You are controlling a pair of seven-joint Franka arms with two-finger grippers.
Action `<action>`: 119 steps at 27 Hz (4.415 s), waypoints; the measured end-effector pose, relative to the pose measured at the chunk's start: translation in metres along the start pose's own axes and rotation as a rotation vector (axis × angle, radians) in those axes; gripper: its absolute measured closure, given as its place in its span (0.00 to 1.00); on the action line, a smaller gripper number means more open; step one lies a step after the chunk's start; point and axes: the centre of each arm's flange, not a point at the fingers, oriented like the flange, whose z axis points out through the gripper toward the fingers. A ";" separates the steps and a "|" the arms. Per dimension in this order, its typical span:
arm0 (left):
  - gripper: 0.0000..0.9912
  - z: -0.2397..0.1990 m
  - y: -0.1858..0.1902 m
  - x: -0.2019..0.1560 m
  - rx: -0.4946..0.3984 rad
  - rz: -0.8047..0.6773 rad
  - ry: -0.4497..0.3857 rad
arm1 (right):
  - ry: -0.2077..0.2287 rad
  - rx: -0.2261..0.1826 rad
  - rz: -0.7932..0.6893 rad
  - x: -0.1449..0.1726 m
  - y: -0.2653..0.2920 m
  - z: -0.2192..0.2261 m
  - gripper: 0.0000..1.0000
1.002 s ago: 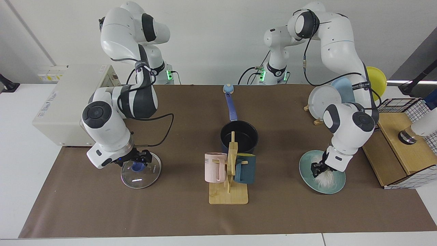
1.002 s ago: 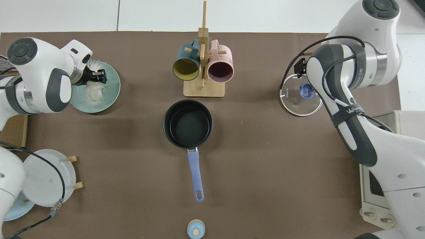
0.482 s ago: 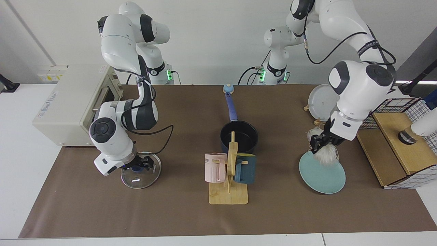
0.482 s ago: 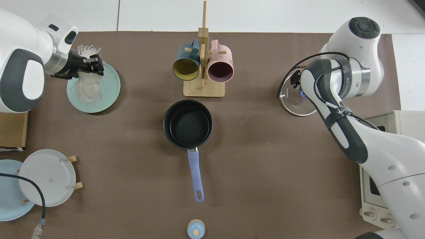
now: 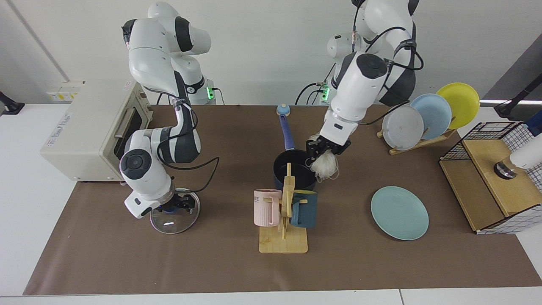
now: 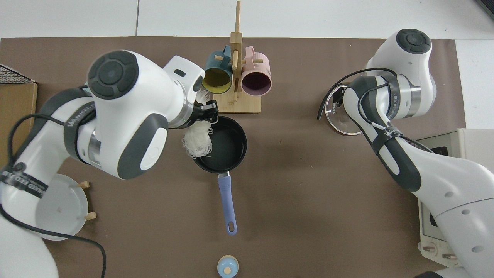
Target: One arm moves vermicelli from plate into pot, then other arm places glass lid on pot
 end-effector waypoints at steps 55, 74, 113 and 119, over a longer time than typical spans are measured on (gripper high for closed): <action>0.00 -0.062 -0.136 0.073 0.129 -0.055 0.039 | -0.046 -0.003 -0.021 -0.016 0.008 -0.006 0.39; 0.00 -0.138 -0.275 0.067 0.152 0.105 -0.008 | -0.003 -0.003 -0.063 -0.052 -0.047 -0.119 0.39; 0.00 -0.136 -0.288 0.042 0.134 0.108 0.005 | 0.039 0.026 0.100 -0.120 -0.382 -0.106 0.39; 0.00 -0.144 -0.273 0.038 0.132 0.135 0.023 | 0.047 0.037 0.084 -0.124 -0.393 -0.108 0.39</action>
